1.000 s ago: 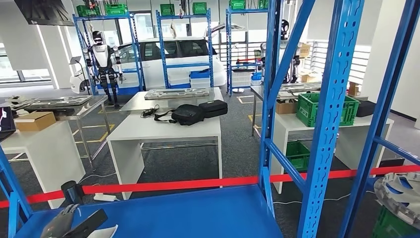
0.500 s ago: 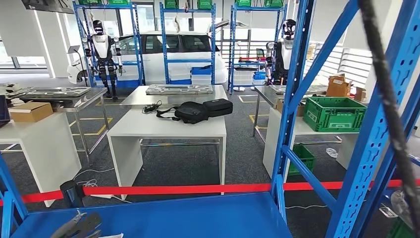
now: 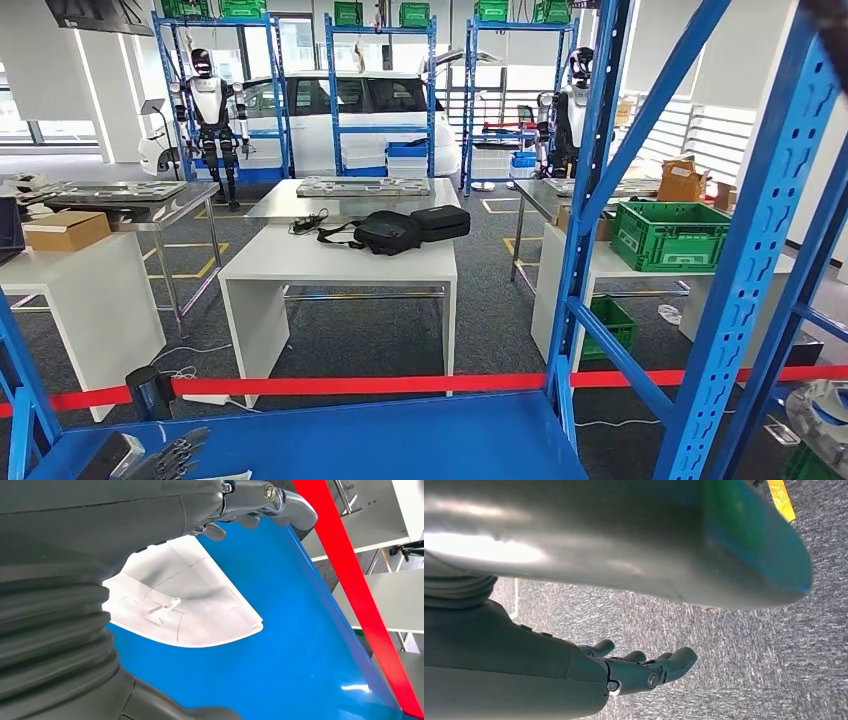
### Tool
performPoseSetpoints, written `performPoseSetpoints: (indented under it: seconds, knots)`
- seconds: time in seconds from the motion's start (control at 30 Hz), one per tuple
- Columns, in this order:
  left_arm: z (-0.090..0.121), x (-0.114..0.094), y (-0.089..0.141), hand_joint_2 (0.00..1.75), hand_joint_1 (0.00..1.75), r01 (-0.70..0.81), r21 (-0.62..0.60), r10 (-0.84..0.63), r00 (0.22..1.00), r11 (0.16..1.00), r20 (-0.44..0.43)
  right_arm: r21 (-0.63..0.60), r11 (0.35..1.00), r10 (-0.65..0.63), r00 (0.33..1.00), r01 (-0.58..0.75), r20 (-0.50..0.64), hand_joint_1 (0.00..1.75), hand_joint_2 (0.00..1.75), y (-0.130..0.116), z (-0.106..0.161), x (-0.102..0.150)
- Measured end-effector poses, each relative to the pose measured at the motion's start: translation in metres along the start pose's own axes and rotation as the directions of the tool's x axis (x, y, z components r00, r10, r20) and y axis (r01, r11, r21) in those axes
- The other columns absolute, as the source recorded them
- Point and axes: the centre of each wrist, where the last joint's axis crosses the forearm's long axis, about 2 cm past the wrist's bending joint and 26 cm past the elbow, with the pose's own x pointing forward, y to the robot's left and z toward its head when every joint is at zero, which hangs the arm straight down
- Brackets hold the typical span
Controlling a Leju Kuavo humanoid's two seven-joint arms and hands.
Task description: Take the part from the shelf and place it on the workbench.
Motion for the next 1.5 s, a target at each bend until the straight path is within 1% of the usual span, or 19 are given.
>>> performPoseSetpoints:
  seconds: [0.3,0.37,0.53,0.6,0.7,0.77,0.83,0.9,0.97,1.17,1.33,1.5]
  knots:
    - [0.002,-0.001,0.000,1.75,0.00,-0.010,0.007,0.010,1.000,1.000,0.010,0.000,1.000,0.000,1.000,0.000,0.000,0.00,0.00,0.000,0.000,0.000]
    - [0.002,-0.001,0.000,1.75,0.00,-0.030,-0.007,0.030,0.999,1.000,0.044,0.000,1.000,0.000,1.000,0.000,0.000,0.00,0.00,0.000,0.000,0.000]
    - [0.002,0.002,-0.001,1.75,0.00,-0.074,-0.036,0.080,0.977,0.997,0.199,0.001,1.000,-0.008,1.000,0.008,0.001,0.00,0.00,0.000,0.000,0.000]
    - [0.001,0.005,-0.001,1.75,0.00,-0.066,-0.045,0.075,0.970,0.997,0.230,0.001,1.000,-0.017,1.000,0.017,0.001,0.00,0.00,0.000,0.000,0.000]
    - [-0.002,0.009,-0.003,1.75,0.00,-0.032,-0.067,0.047,0.969,0.997,0.243,0.001,1.000,-0.026,1.000,0.026,0.002,0.00,0.00,-0.001,0.000,0.000]
    - [-0.005,0.012,-0.005,1.75,0.00,0.012,-0.090,0.009,0.975,0.996,0.222,0.002,1.000,-0.029,1.000,0.029,0.002,0.00,0.00,-0.001,0.000,0.000]
    - [-0.006,0.013,-0.005,1.75,0.00,0.078,-0.131,-0.055,0.985,0.988,0.165,0.005,1.000,-0.030,1.000,0.030,0.001,0.00,0.00,0.000,0.000,0.000]
    - [-0.005,0.014,-0.005,1.75,0.00,0.131,-0.179,-0.112,0.987,0.975,0.115,0.006,1.000,-0.030,1.000,0.030,0.000,0.00,0.00,0.000,0.000,0.000]
    - [-0.002,0.015,-0.004,1.75,0.00,0.158,-0.213,-0.141,0.986,0.964,0.094,0.005,1.000,-0.031,1.000,0.031,-0.001,0.00,0.00,0.001,0.000,-0.001]
    - [0.020,0.018,0.010,1.75,0.00,0.214,-0.260,-0.210,0.977,0.942,0.043,0.009,1.000,-0.019,1.000,0.019,-0.004,0.00,0.00,0.004,0.000,-0.003]
    - [0.041,0.016,0.021,1.75,0.00,0.251,-0.306,-0.275,0.961,0.918,-0.038,0.016,1.000,-0.012,1.000,0.012,-0.006,0.00,0.00,0.005,0.000,-0.003]
    - [0.054,0.016,0.027,1.75,0.00,0.281,-0.350,-0.336,0.936,0.894,-0.107,0.023,1.000,-0.002,1.000,0.002,-0.006,0.00,0.00,0.006,0.000,-0.003]
